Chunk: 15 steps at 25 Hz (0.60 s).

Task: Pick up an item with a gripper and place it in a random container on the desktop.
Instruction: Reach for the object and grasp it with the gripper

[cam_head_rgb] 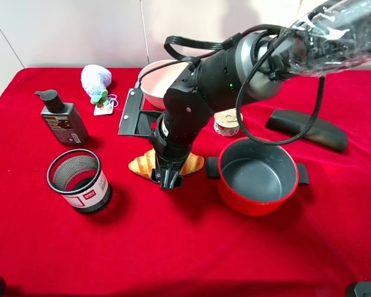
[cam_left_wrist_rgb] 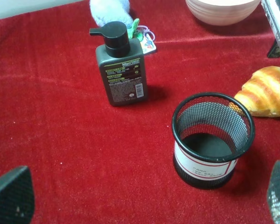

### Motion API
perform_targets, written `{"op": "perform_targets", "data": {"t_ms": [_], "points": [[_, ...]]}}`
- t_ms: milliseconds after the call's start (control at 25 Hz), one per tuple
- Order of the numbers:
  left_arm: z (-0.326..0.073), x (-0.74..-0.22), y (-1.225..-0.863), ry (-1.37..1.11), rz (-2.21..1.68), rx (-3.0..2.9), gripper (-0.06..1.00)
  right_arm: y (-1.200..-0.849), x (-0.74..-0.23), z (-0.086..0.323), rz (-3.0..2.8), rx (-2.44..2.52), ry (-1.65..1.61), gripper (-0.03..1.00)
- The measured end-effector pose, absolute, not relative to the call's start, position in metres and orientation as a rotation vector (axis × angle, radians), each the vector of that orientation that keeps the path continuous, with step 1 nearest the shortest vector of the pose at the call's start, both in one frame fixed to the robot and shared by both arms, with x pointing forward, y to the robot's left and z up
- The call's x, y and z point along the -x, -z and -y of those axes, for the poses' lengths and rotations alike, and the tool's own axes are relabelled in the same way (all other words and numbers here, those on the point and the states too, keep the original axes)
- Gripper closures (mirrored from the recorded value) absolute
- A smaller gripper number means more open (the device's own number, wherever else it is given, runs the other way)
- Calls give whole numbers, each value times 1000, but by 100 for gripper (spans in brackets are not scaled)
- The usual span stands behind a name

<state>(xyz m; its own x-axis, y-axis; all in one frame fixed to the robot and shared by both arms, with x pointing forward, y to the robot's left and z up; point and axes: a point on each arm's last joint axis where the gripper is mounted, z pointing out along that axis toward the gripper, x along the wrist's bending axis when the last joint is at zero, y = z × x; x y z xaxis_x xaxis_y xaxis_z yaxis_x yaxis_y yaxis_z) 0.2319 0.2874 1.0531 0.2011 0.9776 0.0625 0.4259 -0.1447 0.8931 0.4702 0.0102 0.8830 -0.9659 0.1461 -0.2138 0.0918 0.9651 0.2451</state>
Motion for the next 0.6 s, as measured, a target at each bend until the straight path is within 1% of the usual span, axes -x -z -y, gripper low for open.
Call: {"op": "perform_targets", "data": {"t_ms": [360,600], "points": [[-287,-232,-1053,-897,-1332,-1700,-4,-876,-473,-11,-2881,-183,-354,27],[-287,-232,-1053,-897,-1332,-1700,-4,-865,-473,-10,-2902,-201,-328,27]]}}
